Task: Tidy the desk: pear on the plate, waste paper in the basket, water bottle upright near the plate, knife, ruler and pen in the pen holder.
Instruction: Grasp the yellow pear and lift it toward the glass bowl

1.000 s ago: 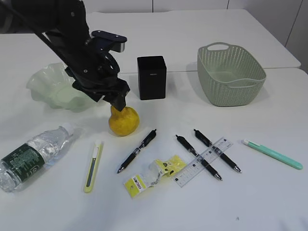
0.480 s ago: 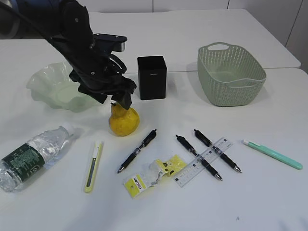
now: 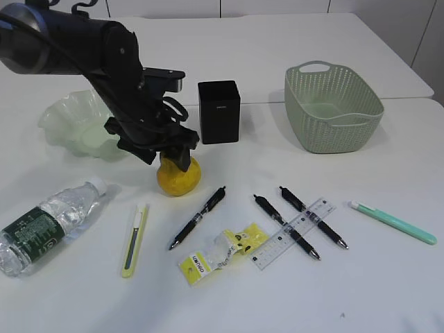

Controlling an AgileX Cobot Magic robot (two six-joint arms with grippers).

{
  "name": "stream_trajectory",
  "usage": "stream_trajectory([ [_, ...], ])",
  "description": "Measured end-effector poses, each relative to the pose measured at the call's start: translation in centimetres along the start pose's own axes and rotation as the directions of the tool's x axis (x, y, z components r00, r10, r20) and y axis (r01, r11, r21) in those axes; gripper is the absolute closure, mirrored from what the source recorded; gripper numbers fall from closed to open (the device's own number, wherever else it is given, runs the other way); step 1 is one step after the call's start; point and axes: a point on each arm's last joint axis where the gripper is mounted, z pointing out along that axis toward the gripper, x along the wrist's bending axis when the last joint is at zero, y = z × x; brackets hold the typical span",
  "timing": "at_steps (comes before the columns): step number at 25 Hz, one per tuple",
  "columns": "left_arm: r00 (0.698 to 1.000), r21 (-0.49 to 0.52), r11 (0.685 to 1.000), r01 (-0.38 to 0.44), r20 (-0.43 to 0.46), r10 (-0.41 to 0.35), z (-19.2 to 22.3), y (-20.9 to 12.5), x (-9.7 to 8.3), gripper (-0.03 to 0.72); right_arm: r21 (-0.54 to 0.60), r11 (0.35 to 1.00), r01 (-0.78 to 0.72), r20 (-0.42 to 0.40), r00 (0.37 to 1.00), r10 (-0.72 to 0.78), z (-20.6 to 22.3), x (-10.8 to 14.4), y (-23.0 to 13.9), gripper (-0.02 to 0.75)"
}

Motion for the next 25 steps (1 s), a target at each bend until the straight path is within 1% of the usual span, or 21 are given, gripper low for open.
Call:
stream_trajectory([
  [2,1.0,0.004,1.0,0.002,-0.001,-0.002,0.38,-0.06,0.03,0.167,0.0,1.0,0.002,0.0,1.0,-0.002,0.0,0.0,0.0,0.425],
  [7,1.0,-0.022,1.0,0.002,0.001,-0.002,0.5,0.17,0.02,0.168,0.0,1.0,0.007,0.0,1.0,-0.007,0.0,0.0,0.0,0.425],
  [9,1.0,-0.032,0.999,0.002,0.002,-0.002,0.49,0.26,0.01,0.181,0.0,1.0,0.007,0.0,1.0,-0.007,0.0,0.0,0.0,0.425],
  [11,1.0,-0.032,1.0,0.002,0.002,-0.002,0.49,0.26,0.01,0.214,0.0,1.0,0.009,0.0,1.0,-0.009,0.0,0.0,0.0,0.425],
  [16,1.0,-0.027,1.0,0.003,0.001,-0.003,0.82,0.21,0.04,0.324,0.002,1.0,0.008,0.0,1.0,-0.008,0.0,0.0,-0.02,0.425],
  [19,1.0,-0.028,1.0,0.005,0.004,-0.005,0.85,0.22,0.02,0.372,0.001,1.0,0.009,0.0,1.0,-0.009,0.0,0.0,-0.01,0.425],
  [22,1.0,-0.029,1.0,0.008,0.007,-0.008,0.85,0.23,0.0,0.404,0.001,1.0,0.009,0.0,1.0,-0.009,0.0,0.0,-0.01,0.425],
  [25,1.0,-0.029,0.999,0.013,0.009,-0.013,0.85,0.23,-0.02,0.408,0.001,1.0,0.01,0.0,1.0,-0.01,0.0,0.0,-0.01,0.425],
])
